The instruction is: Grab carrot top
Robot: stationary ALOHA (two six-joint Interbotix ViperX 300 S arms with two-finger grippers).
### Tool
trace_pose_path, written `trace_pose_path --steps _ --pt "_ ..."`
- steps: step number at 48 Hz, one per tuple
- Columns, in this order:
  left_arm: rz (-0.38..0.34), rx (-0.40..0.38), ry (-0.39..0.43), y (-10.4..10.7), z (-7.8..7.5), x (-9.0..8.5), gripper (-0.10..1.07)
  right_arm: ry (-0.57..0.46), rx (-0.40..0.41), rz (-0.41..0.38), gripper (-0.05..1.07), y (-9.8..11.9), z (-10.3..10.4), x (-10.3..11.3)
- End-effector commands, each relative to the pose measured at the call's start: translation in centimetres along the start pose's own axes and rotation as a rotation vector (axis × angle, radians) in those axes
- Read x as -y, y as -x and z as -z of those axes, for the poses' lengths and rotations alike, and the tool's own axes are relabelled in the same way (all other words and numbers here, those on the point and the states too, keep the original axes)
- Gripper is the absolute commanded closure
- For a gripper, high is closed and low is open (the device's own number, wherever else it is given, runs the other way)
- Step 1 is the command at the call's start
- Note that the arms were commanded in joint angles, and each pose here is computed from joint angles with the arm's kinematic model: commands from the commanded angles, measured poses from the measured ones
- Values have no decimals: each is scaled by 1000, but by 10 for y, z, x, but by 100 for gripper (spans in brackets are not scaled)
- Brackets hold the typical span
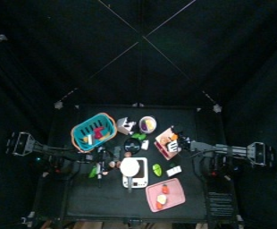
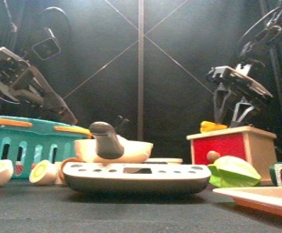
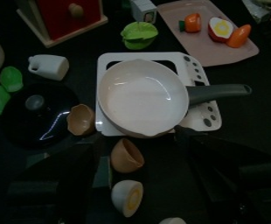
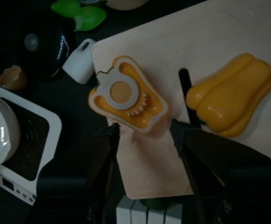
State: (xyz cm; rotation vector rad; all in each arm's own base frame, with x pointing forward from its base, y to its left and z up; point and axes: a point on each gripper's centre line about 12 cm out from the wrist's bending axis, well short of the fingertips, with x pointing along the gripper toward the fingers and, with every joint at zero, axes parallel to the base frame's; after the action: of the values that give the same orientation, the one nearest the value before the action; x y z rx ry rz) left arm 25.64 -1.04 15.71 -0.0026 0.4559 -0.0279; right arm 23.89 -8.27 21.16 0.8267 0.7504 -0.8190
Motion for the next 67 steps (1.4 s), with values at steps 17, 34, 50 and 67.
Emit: trace_pose_path --steps 17,34,50,67 --pt "1 14 1 -1 -4 0 -1 38 -161 -270 17 46 53 -54" --pt "3 12 3 -1 -4 1 -1 43 -498 -241 17 42 137 -83" --pt "1 14 10 -1 -4 1 -1 -8 -645 -4 17 30 189 -103" --pt "1 12 9 -1 -4 1 -1 -55 -493 90 16 3 189 -109"
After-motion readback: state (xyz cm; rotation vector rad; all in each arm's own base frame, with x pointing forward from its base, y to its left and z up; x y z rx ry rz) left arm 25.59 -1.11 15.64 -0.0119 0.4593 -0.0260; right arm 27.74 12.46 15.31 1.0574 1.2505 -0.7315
